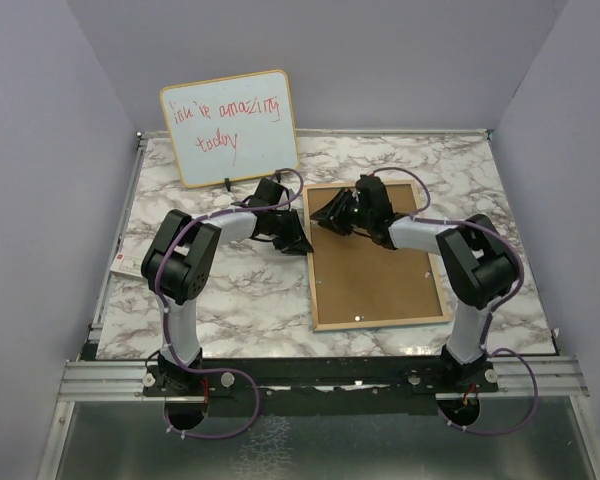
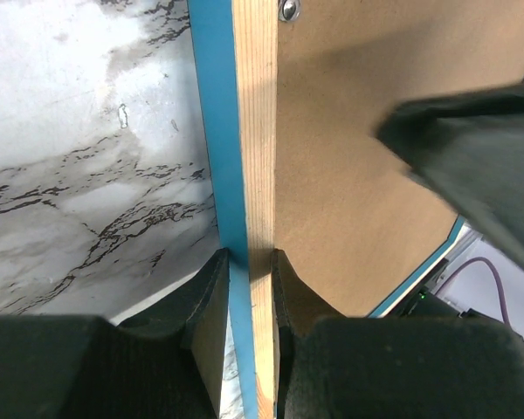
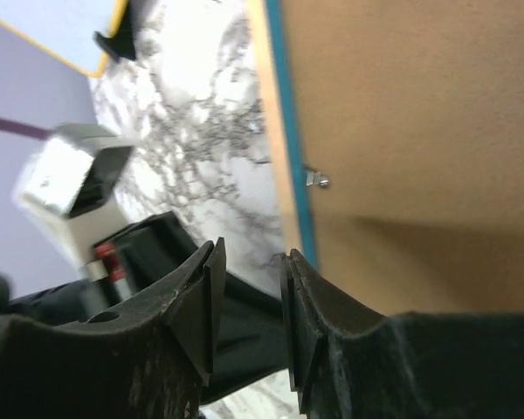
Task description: Put the photo into the frame
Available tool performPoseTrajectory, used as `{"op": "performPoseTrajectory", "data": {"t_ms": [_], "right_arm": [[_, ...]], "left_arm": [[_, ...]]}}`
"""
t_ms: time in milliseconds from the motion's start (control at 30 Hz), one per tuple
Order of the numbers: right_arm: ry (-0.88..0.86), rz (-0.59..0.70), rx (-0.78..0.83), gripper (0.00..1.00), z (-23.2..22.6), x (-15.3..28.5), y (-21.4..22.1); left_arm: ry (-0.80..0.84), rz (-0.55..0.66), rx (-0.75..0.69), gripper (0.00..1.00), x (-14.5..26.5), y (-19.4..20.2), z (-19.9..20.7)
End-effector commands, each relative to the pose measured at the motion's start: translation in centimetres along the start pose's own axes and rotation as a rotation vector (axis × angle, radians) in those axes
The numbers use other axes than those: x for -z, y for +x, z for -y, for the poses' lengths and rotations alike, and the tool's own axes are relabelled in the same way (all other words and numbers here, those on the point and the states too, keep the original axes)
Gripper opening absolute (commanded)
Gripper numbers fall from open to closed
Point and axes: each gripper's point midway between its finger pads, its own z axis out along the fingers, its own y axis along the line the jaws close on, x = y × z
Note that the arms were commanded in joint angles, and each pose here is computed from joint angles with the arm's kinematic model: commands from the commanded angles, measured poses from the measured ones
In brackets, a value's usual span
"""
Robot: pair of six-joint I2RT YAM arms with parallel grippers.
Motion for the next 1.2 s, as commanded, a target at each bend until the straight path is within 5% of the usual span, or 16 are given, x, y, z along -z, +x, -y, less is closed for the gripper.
{"op": "performPoseTrajectory", "data": {"t_ms": [0, 333, 533, 933, 1167], "right_arm": [[0.057, 0.101, 0.06, 0.41, -1.2, 2.8, -2.5], [0.372, 0.315, 0.077, 0.41, 3.4, 9.5, -10.8], [0.437, 0.345, 0.034, 0.41, 6.5, 10.6, -14.7], [0.356, 0.295, 0.01, 0.45, 9.3, 3.8, -18.8], [0.384, 0.313, -0.049, 0.45, 11.1, 1.9, -20.1]], "left_arm": [[-0.246, -0.05, 0.021, 0.24, -0.6, 2.2, -6.8], [-0.174, -0.017, -0.048, 0.49, -0.2, -0.4, -4.3], [-0.152, -0.033, -0.079, 0.49, -0.3, -0.4, -4.0], [-0.253, -0.077, -0.151, 0.3, -0.7, 0.9, -7.4], [-0.263, -0.085, -0.194, 0.28, -0.3, 1.2, -7.8]]}}
